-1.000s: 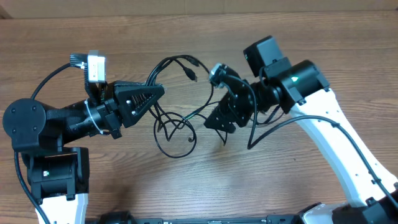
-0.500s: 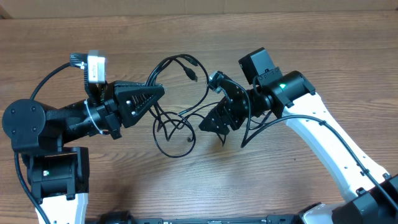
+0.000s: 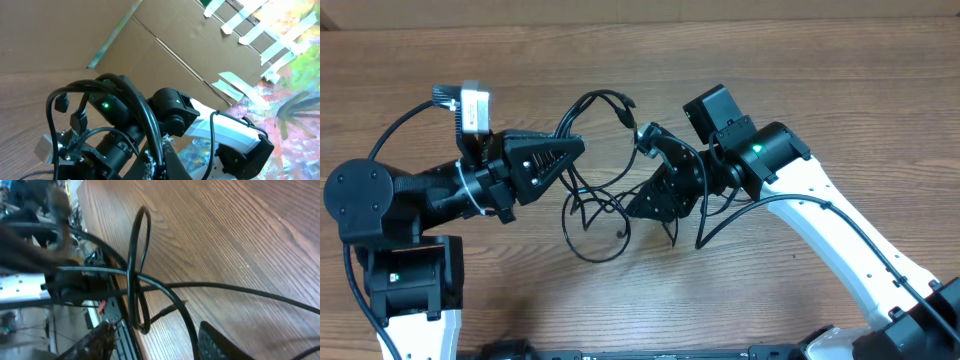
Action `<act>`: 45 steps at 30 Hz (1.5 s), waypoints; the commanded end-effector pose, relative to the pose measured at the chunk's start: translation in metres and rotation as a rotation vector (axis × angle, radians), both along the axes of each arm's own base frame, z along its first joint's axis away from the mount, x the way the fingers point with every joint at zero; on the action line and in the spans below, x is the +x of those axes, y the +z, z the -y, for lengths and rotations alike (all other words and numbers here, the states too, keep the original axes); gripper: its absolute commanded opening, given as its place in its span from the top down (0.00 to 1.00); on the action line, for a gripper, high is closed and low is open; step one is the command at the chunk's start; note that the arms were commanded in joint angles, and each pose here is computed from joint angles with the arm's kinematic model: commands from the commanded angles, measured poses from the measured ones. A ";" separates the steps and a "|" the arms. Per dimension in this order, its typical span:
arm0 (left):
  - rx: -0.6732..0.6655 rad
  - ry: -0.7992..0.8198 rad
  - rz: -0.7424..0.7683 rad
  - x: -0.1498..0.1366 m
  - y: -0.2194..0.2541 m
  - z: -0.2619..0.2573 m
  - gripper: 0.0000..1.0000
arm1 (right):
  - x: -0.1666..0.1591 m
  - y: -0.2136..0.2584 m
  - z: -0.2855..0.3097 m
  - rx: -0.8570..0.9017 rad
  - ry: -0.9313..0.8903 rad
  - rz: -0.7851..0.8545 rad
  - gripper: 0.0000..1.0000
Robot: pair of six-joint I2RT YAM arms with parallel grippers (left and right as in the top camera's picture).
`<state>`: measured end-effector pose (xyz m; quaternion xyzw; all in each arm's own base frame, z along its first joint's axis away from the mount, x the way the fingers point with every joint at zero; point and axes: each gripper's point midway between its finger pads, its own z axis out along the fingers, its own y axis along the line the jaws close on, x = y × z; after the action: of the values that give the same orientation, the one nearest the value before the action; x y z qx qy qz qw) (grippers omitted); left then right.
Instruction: Untangle cables
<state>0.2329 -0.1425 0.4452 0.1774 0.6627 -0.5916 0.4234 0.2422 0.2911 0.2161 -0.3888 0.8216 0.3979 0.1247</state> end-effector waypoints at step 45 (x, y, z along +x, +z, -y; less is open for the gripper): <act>-0.056 0.143 0.054 0.022 0.027 -0.013 0.96 | -0.011 -0.018 -0.018 -0.007 0.009 -0.010 0.43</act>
<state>0.2545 -0.1339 0.4555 0.1487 0.6528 -0.5732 0.4724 0.2335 0.3074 0.2059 -0.4048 0.8151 0.3942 0.1279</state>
